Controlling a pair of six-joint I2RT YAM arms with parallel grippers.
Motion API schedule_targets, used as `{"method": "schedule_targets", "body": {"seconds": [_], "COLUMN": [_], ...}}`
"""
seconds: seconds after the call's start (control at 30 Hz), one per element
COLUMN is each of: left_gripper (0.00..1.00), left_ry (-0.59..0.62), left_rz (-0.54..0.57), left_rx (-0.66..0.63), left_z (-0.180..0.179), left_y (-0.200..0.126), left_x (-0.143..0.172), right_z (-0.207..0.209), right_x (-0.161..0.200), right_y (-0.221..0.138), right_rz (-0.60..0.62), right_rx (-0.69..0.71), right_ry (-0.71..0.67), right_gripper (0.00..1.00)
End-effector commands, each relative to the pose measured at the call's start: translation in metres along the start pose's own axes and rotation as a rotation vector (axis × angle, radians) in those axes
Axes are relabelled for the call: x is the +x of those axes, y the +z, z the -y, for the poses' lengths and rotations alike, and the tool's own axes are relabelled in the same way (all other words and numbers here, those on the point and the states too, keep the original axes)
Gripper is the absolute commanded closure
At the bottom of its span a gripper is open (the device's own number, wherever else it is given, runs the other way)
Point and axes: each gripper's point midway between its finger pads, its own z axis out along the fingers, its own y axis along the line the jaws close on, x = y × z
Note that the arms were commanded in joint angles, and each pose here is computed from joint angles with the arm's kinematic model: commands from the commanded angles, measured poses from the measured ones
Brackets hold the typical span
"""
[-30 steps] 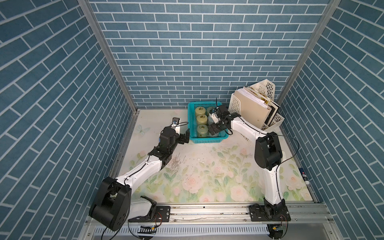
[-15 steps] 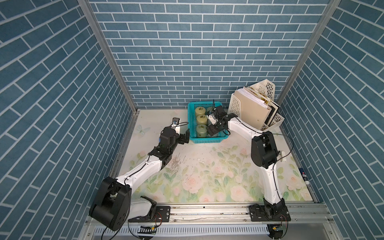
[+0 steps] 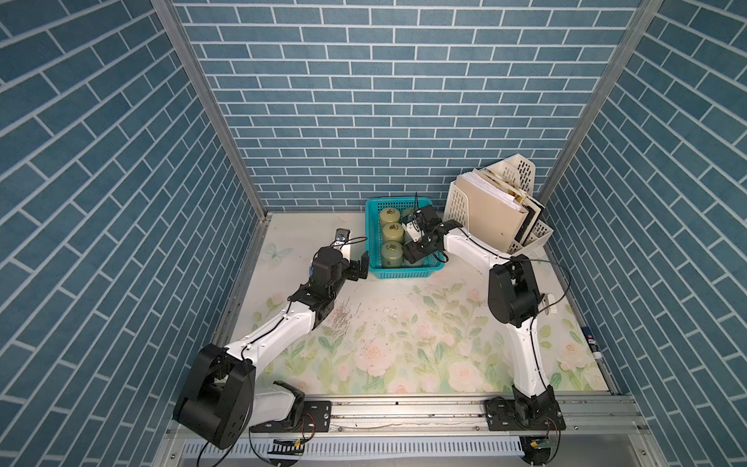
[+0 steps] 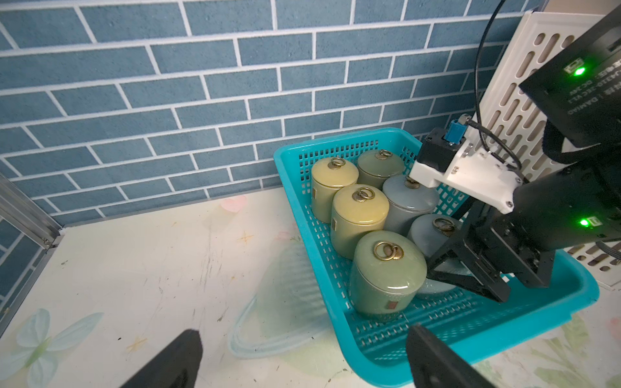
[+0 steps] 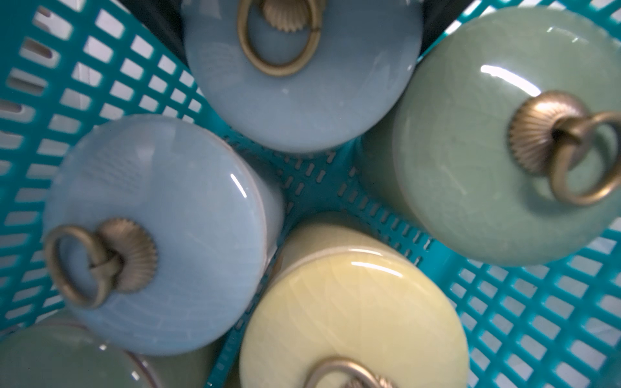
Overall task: Take the tea canister out of the basket
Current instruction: Pick up the tea canister from the basket.
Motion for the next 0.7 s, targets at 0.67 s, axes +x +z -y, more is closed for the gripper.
{"method": "schedule_targets", "body": {"seconds": [0.67], "left_gripper": [0.0], "left_ry": [-0.021], "left_rz": [0.125], "left_rx": [0.178], "left_z": [0.039], "left_y": [-0.039], "left_x": [-0.065], "right_z": [-0.043], "right_x": [-0.029], "right_y": [-0.174], "right_rz": [0.314], "right_rx": [0.01], "right_ry": [-0.154], "right_gripper": [1.0]}}
